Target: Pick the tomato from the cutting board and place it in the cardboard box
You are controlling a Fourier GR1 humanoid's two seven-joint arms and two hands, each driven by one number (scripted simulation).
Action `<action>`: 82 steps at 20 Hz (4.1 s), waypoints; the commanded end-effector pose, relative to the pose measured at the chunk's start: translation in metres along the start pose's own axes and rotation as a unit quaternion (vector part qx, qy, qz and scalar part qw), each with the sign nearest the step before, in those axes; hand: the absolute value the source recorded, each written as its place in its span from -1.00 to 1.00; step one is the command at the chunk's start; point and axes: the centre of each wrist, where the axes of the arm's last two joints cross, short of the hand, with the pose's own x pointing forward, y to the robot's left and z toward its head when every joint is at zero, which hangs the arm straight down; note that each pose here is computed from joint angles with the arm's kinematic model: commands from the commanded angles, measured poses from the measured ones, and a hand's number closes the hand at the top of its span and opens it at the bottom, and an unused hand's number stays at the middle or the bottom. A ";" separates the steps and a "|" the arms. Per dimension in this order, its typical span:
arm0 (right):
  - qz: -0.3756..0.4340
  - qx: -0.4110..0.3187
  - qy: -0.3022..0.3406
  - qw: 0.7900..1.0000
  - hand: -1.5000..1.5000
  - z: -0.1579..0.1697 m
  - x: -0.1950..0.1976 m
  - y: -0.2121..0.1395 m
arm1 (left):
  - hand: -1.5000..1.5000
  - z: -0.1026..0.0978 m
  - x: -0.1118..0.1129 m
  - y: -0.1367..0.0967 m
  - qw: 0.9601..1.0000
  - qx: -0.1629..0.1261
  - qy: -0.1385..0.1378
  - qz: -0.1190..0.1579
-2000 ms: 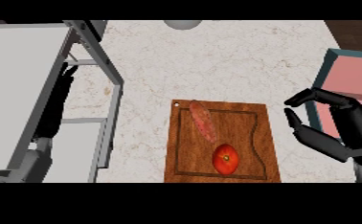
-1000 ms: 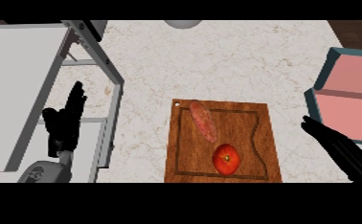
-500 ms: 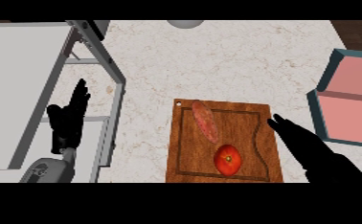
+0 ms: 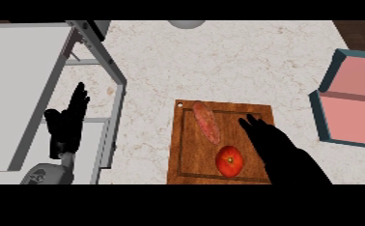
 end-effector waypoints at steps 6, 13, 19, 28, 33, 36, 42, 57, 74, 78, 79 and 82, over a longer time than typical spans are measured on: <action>0.024 0.010 0.067 0.997 -1.00 -0.011 0.035 0.025 | 0.00 0.000 -0.005 0.000 1.000 0.002 -0.001 0.000; 0.046 0.024 0.087 0.995 -1.00 -0.010 0.036 0.043 | 0.00 -0.011 0.007 0.002 1.000 0.008 -0.002 0.004; 0.035 0.031 0.105 0.993 -1.00 -0.024 0.036 0.043 | 0.00 0.006 0.000 -0.001 1.000 0.006 0.002 0.000; 0.065 0.034 0.125 0.989 -1.00 -0.034 0.027 0.051 | 0.00 -0.008 0.005 0.001 1.000 0.007 -0.004 -0.005; 0.074 0.041 0.128 0.988 -1.00 -0.049 0.042 0.064 | 0.00 -0.005 -0.003 0.008 1.000 0.010 0.001 -0.007; 0.081 0.043 0.131 0.987 -1.00 -0.053 0.041 0.053 | 0.00 0.001 -0.009 0.007 1.000 0.005 0.001 -0.002; 0.080 0.051 0.136 0.986 -1.00 -0.069 0.026 0.100 | 0.00 0.003 -0.010 -0.004 1.000 0.010 -0.012 0.006; 0.068 0.053 0.130 0.988 -1.00 -0.083 -0.004 0.090 | 0.00 0.007 -0.008 0.009 1.000 0.012 0.002 0.003; 0.152 0.104 -0.106 0.977 1.00 0.026 -0.095 0.102 | 0.00 0.005 -0.014 0.020 0.999 0.032 0.015 0.005; 0.177 0.080 -0.139 0.971 1.00 0.056 -0.144 0.081 | 0.00 0.002 -0.004 0.023 0.999 0.033 0.008 0.010; 0.179 0.060 -0.151 0.970 1.00 0.064 -0.141 0.066 | 0.00 0.006 -0.009 0.015 0.999 0.029 0.014 0.009; 0.176 0.032 -0.169 0.969 1.00 0.084 -0.152 0.056 | 0.00 0.001 0.003 -0.001 1.000 0.029 0.010 0.002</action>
